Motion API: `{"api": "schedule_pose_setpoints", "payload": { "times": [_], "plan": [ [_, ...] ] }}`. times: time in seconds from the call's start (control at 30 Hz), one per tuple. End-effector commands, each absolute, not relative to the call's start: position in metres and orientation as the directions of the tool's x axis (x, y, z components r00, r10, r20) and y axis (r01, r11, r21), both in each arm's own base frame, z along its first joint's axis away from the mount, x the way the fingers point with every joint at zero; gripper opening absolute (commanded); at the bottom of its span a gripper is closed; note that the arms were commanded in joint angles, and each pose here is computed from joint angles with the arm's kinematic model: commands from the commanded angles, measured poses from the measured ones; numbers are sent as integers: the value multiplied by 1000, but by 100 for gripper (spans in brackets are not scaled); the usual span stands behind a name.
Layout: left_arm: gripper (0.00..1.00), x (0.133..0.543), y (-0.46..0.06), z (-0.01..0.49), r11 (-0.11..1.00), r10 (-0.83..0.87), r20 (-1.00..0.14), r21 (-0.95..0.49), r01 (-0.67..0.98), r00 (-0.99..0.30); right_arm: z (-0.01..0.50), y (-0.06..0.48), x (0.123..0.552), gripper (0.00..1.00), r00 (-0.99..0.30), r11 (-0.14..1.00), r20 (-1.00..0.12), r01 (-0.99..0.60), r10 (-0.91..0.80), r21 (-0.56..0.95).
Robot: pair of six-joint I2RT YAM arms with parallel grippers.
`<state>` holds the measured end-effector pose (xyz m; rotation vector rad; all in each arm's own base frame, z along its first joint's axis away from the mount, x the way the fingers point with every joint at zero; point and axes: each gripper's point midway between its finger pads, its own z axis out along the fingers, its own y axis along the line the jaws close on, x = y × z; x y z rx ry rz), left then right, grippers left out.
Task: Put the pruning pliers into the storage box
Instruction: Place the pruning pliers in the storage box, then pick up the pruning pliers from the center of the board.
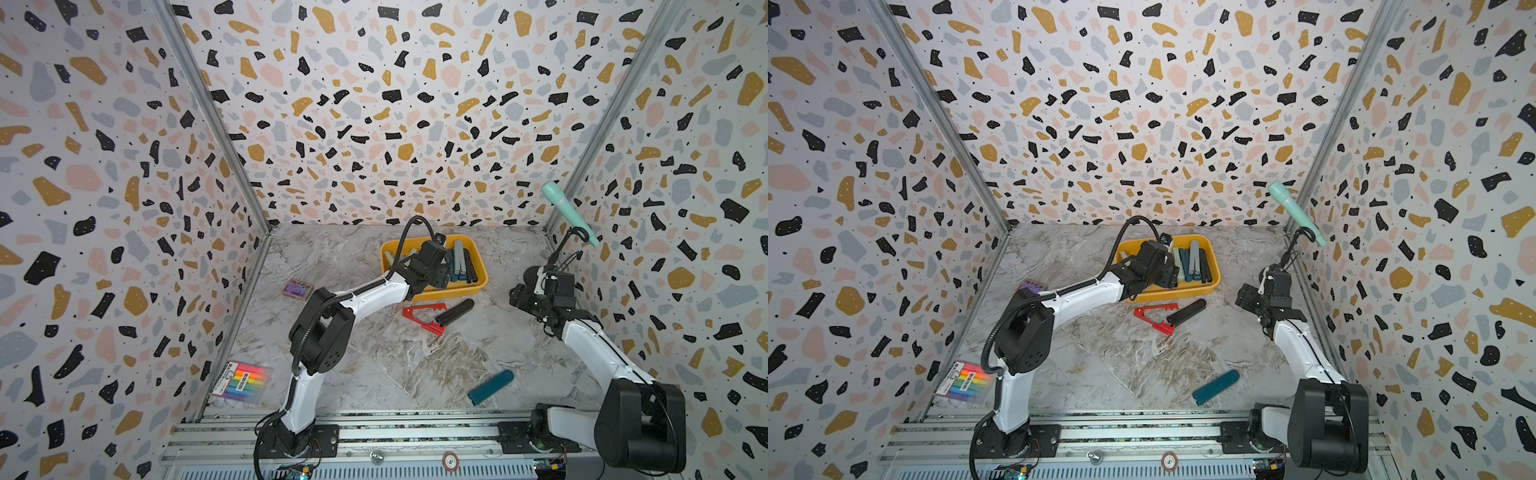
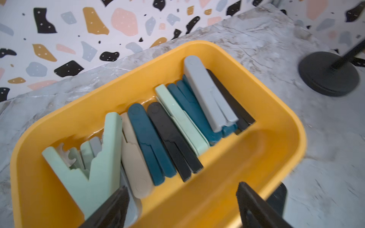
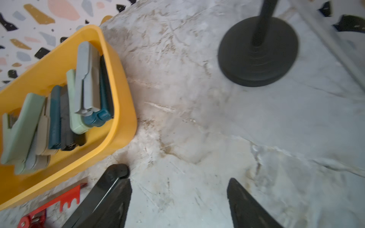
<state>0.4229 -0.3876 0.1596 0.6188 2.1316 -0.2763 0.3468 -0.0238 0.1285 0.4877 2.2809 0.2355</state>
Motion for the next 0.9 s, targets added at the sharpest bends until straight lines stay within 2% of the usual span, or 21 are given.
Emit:
{"api": "schedule_pose_setpoints", "payload": {
  "times": [0.0,0.2,0.37,0.57,0.87],
  "plan": [
    [92,382,-406,176,790,409,-822,101,605,-396,127,-57,333,78,-583,860,-633,381,509,340],
    [97,266,-455,136,623,550,-761,100,776,-344,127,-92,323,79,-531,817,-628,452,568,357],
    [100,203,-491,101,520,595,-713,-10,854,-371,128,-99,317,79,-509,809,-638,462,578,365],
    [99,156,-517,75,400,711,-636,14,917,-300,125,-95,314,79,-506,804,-632,452,587,386],
    [90,127,-521,46,299,810,-534,17,954,-244,128,-94,314,79,-498,808,-642,441,583,392]
  ]
}}
